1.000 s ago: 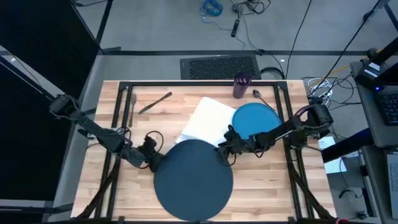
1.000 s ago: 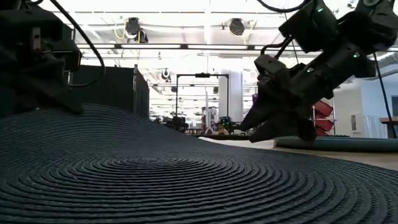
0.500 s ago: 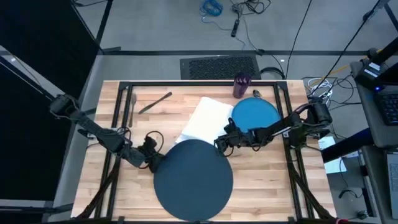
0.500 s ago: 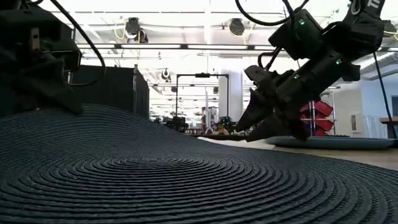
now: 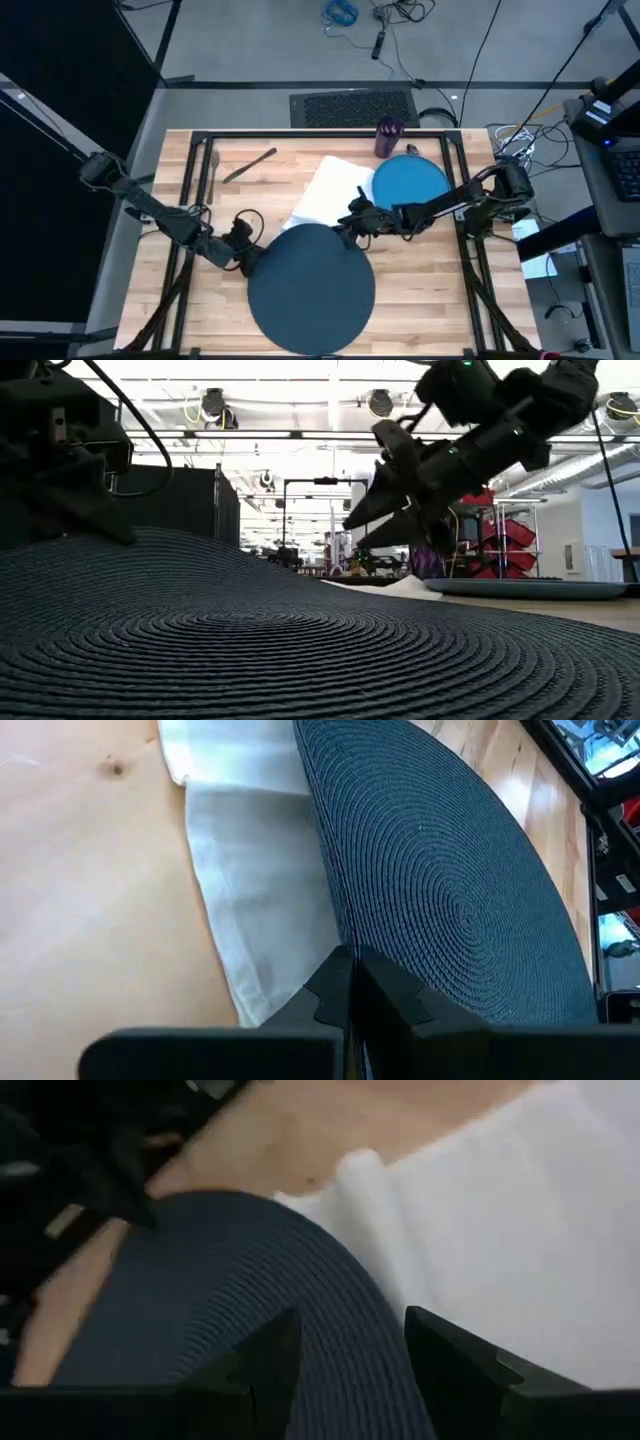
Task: Set table place
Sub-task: Move the blue table mat to the center of the table
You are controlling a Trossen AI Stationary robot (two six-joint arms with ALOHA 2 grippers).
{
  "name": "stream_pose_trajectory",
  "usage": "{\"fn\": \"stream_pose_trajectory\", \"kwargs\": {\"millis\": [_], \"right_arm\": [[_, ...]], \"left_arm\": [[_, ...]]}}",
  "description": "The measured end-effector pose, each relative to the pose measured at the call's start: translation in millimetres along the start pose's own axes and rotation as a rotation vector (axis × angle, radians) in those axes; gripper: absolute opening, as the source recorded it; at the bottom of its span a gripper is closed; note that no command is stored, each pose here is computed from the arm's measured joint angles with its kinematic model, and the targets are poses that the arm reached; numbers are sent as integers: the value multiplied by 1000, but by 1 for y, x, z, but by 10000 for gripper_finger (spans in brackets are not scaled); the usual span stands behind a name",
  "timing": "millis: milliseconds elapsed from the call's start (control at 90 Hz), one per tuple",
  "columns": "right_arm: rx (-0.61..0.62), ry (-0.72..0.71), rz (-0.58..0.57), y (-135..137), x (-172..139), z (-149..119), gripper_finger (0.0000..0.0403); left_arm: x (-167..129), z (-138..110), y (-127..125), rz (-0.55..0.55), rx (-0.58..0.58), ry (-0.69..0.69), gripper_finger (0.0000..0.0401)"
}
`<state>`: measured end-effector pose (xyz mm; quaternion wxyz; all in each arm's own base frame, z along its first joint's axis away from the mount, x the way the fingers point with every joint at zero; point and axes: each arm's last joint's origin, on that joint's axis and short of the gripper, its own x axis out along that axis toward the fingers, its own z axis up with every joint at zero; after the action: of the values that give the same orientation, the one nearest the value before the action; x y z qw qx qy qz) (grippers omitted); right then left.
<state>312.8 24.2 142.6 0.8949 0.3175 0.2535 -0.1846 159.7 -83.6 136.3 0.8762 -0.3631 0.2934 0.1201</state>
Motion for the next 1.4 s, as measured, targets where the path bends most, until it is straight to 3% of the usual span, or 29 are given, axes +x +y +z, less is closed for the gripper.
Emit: {"fn": "stream_pose_trajectory", "kwargs": {"millis": [433, 678, 1244, 1400], "right_arm": [[-140, 143, -53, 7, 60, 14, 169], [-174, 102, -43, 12, 68, 33, 169], [-129, 125, -151, -23, 82, 43, 168], [-127, 109, -131, -29, 87, 47, 168]], "left_arm": [[-2, -4, -5, -53, 23, 50, 0], [-2, -6, -5, -61, 29, 80, 0], [-2, -6, -5, -65, 33, 87, 0], [-2, -6, -5, -66, 34, 87, 0]]}}
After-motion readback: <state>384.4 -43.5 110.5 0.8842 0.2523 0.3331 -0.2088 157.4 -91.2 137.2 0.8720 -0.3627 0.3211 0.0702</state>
